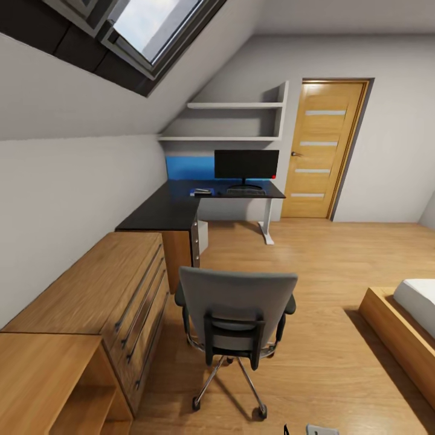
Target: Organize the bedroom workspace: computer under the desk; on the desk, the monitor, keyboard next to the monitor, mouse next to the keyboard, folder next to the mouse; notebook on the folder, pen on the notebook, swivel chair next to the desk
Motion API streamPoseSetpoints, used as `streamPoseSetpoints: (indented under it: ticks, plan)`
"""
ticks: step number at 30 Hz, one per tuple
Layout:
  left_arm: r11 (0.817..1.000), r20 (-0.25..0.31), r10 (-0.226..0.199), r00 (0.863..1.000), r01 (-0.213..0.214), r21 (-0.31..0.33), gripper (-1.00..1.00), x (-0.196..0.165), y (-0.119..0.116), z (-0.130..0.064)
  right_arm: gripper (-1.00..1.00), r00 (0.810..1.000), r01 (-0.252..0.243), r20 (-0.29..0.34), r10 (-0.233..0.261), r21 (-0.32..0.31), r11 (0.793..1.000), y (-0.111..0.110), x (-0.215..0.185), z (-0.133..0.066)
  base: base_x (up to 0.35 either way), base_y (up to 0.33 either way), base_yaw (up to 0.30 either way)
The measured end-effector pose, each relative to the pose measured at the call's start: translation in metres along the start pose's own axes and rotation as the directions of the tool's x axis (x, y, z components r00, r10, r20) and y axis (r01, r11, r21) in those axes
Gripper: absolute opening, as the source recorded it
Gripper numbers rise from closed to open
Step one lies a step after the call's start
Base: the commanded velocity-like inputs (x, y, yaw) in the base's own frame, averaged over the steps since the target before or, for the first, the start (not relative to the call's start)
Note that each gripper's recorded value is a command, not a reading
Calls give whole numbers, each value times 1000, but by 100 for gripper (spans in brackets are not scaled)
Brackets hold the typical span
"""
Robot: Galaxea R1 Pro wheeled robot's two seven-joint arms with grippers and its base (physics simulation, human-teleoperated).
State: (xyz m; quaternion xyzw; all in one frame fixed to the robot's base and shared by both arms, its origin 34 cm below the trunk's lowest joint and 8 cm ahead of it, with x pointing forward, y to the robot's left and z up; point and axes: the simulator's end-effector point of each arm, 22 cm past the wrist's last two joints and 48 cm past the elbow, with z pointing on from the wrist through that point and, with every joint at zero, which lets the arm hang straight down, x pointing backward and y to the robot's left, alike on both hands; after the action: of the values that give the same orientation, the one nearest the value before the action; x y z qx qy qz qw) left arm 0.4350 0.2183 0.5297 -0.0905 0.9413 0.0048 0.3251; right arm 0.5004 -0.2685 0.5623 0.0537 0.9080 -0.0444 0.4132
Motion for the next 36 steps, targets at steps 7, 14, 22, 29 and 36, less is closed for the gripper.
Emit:
streamPoseSetpoints:
  ticks: [7, 14, 22, 29, 36]
  plan:
    - [1000, -1, -1, 1000, 1, 0, 100, 7, 1, 9, 100, 1000, 0, 0, 0, 0, 1000, 0, 9, 7, 0, 0, 0]
    - [1000, -1, -1, 1000, 1, -2, 100, 15, 2, 18, 100, 1000, -1, 0, 1, 0, 1000, 1, 18, 15, 0, 0, 0]
    - [1000, -1, -1, 1000, 1, -2, 100, 23, 3, 28, 100, 1000, -1, 1, 1, 0, 1000, 1, 28, 23, 0, 0, 0]
    - [1000, -1, -1, 1000, 1, -2, 100, 31, 4, 38, 100, 1000, 0, 1, 0, 1, 1000, 1, 38, 31, 0, 0, 0]
    - [1000, 0, -3, 1000, 3, -3, 100, 40, 5, 47, 100, 1000, 1, 2, -1, 1, 1000, 1, 48, 38, 0, 0, 0]
